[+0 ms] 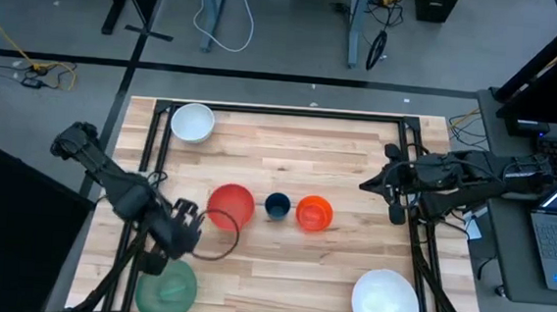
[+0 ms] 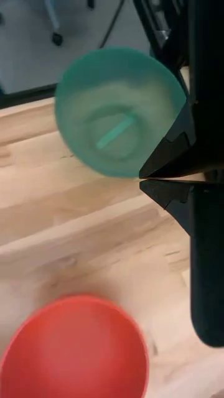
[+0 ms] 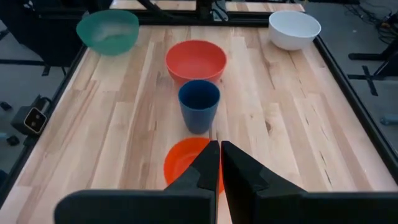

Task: Nest bowls inside each other
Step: Stack the green bowl onto the bottom white bowl

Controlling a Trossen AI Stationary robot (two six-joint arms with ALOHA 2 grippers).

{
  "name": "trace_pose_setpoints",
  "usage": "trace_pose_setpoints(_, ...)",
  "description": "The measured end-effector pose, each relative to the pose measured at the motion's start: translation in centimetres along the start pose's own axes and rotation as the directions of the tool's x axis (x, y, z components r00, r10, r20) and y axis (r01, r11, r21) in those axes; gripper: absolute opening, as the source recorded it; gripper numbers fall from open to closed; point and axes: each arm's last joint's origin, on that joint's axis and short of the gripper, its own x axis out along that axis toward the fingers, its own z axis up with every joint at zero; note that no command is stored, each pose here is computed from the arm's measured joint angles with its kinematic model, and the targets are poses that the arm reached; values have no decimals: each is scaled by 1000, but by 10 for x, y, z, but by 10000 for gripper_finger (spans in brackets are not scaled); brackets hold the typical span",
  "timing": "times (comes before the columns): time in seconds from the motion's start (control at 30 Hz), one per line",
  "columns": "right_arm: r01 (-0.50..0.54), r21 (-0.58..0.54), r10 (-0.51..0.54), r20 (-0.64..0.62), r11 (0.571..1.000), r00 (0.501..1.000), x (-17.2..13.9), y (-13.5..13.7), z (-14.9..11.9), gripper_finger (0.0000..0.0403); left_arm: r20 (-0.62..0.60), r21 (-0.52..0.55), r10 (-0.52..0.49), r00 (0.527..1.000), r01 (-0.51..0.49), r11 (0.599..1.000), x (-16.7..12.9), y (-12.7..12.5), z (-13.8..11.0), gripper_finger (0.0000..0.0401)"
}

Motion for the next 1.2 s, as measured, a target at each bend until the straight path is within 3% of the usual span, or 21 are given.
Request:
trace_pose_setpoints(0.23,-2,16,3,-2,1000,1000,0,0,0,0,-51,-70,73,996,-77,995,24,-19,8,3)
trace_pose_setpoints(0.37,-2,-4,2,-2,1000,1000,0,0,0,0,-86,-118,91,992,-101,988,38,-29,10,25)
trace_pose_setpoints(0.5,-2,-31,2,-2,1000,1000,0,0,0,0,-89,-216,110,990,-127,968,47,-39,10,75)
trace_pose_setpoints(0.7,-2,-39,2,-2,999,1000,0,0,0,0,-87,-378,139,986,-162,912,74,-37,6,189)
trace_pose_setpoints(0.9,-2,-24,2,-2,1000,1000,0,0,0,0,-150,-331,168,974,-210,920,100,-35,2,256)
trace_pose_setpoints(1.07,-1,-14,1,-2,1000,1000,0,0,0,0,-164,-207,172,971,-205,957,105,-44,-2,265)
trace_pose_setpoints(1.2,-1,-18,1,-2,1000,1000,0,0,0,0,-208,-178,186,960,-224,958,117,-45,-14,265)
